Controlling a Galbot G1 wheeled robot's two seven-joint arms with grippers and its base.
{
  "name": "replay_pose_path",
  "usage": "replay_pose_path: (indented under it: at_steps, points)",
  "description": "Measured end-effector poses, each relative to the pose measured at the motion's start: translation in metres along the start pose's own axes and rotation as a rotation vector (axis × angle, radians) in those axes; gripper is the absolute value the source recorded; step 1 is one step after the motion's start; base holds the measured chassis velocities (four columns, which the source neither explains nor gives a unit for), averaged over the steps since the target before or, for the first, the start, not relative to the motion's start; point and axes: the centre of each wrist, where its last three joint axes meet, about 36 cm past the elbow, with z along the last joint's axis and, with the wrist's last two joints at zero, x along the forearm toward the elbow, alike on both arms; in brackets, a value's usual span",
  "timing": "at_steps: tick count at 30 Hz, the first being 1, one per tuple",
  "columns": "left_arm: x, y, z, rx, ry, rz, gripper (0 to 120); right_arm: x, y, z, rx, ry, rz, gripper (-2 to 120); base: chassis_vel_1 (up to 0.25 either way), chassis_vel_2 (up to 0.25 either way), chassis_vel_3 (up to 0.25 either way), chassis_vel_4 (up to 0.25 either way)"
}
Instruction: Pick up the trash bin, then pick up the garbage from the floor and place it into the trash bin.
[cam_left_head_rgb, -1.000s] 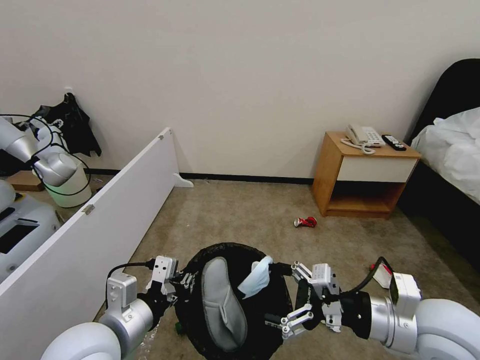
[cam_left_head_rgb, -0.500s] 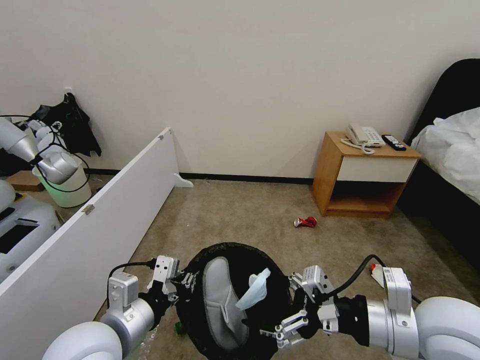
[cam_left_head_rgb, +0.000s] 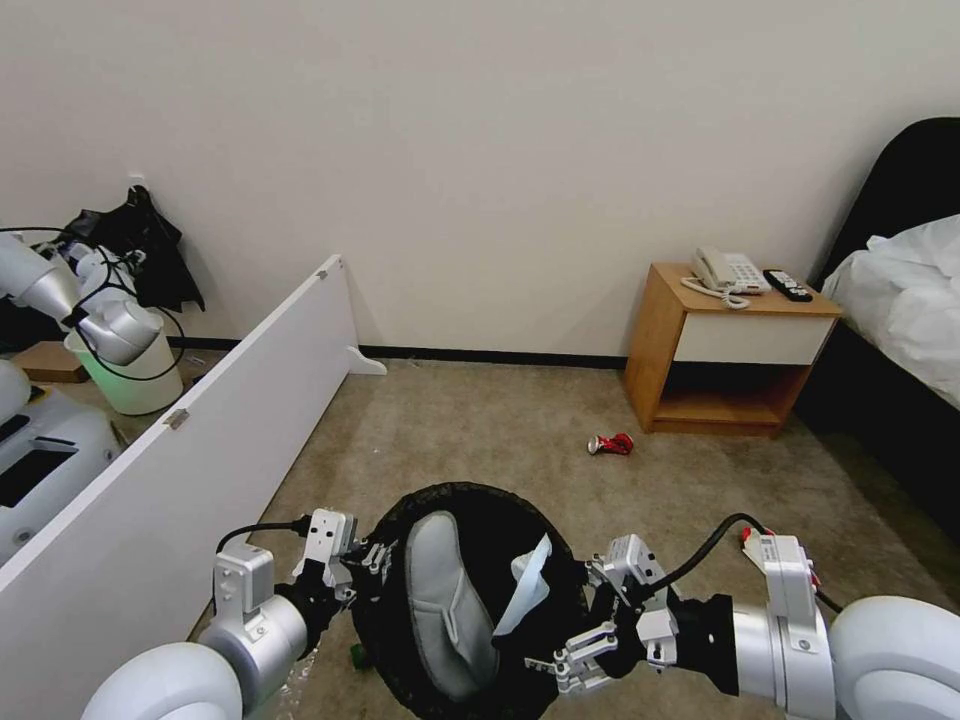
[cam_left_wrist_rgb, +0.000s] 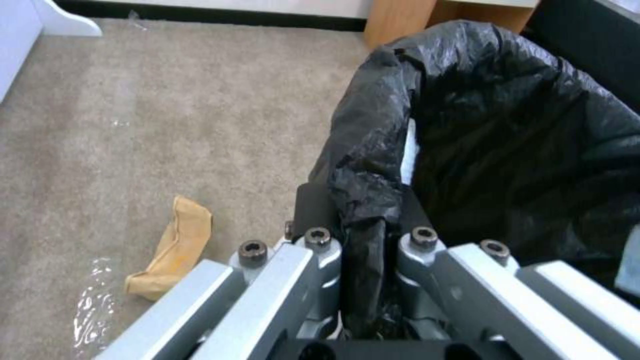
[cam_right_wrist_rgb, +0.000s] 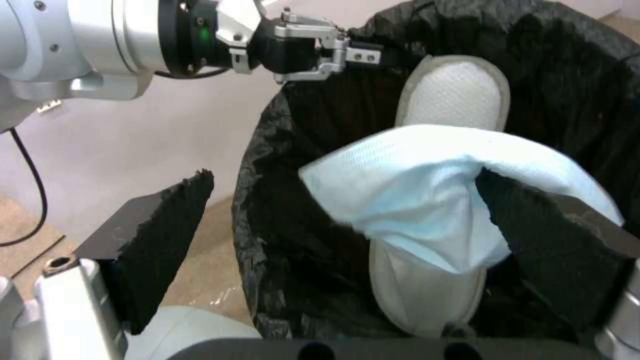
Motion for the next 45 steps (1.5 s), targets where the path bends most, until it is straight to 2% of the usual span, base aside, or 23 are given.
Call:
replay_pose_path:
  at_steps: [31, 45]
  points:
    - [0.008, 0.005, -0.004, 0.009, -0.014, -0.014, 4, 0.004, -0.005, 0.001, -0.003, 0.049, 0.170, 100, 0.000, 0.000, 0.000, 0.000]
    - [0.013, 0.007, -0.006, 0.011, -0.021, -0.021, 4, 0.007, 0.002, -0.007, 0.033, 0.055, 0.167, 100, 0.000, 0.000, 0.000, 0.000]
